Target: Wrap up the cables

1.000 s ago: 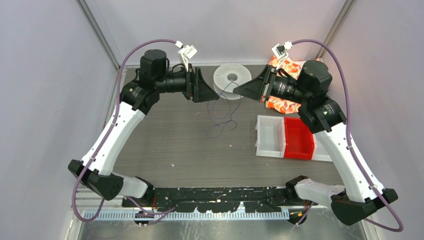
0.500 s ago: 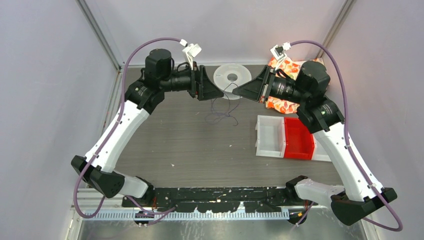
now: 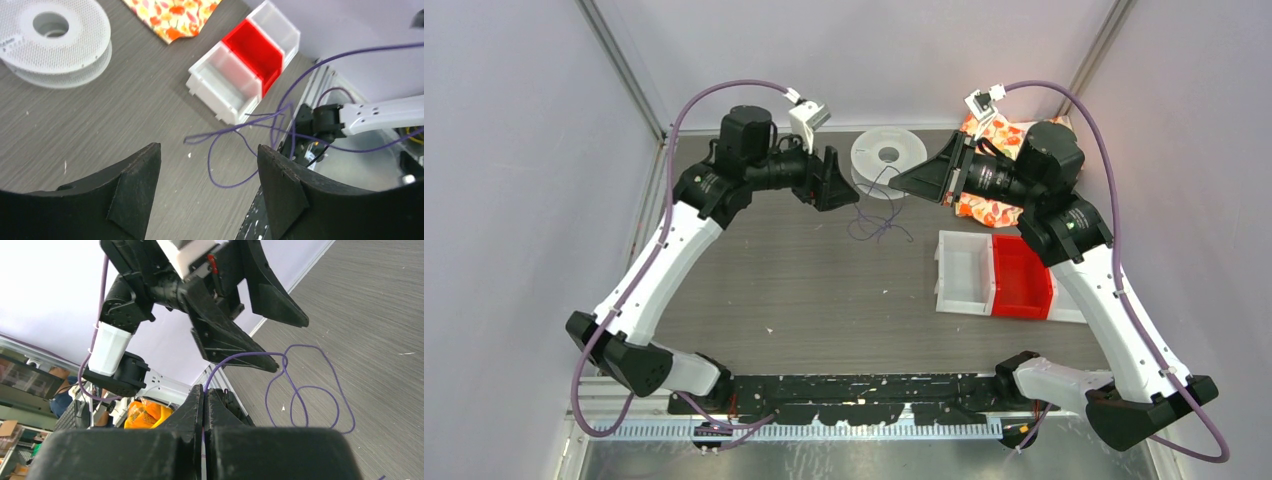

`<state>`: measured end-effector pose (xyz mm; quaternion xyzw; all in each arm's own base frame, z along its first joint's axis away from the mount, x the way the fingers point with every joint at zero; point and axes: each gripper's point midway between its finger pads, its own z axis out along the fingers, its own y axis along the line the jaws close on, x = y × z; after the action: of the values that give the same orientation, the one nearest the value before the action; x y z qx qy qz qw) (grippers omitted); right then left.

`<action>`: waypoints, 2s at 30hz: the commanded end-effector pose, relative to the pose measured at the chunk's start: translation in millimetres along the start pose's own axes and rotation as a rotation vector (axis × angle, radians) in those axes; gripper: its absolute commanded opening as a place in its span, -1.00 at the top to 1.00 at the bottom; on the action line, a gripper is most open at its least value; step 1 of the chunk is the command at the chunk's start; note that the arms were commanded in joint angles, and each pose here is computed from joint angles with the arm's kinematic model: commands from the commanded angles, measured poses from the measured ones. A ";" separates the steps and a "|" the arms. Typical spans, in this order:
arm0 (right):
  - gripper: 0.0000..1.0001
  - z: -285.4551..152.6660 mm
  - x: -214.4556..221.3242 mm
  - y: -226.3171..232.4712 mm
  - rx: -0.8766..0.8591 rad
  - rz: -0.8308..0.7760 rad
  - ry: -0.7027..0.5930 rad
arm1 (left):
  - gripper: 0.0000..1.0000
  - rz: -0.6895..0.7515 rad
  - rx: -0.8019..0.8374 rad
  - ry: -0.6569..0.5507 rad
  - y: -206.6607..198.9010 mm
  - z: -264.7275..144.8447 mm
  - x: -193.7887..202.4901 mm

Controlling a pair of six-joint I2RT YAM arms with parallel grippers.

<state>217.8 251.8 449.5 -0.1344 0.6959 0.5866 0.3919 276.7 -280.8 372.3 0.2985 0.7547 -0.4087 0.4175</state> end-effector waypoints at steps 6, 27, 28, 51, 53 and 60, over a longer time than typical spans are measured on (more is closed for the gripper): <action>0.99 -2.0 -2.7 17.1 -0.062 -0.022 -0.003 | -0.37 0.130 -0.013 0.006 18.8 9.5 23.4; 0.99 -81.5 -8.5 -141.7 0.919 -0.127 -0.099 | 0.99 0.144 -0.542 -0.231 67.5 -67.7 -40.4; 0.99 -91.8 -6.7 -153.3 0.995 -0.131 -0.102 | 0.99 0.156 -0.561 -0.263 63.8 -80.1 -48.9; -0.28 -83.6 69.5 -245.4 1.188 0.077 0.071 | 0.99 0.143 -0.328 -0.653 -46.6 -168.0 -141.3; -0.36 -76.3 72.3 -240.2 1.139 0.094 0.081 | 0.99 0.140 -0.310 -0.660 -51.5 -169.7 -144.5; -0.58 -23.1 77.7 -196.0 0.770 0.163 0.043 | 0.99 0.114 -0.304 -0.669 -52.2 -170.0 -145.0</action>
<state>289.1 156.2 222.7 0.0869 0.9209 0.1864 0.3313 248.6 -177.0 548.6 0.1299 0.6400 -0.3225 0.6853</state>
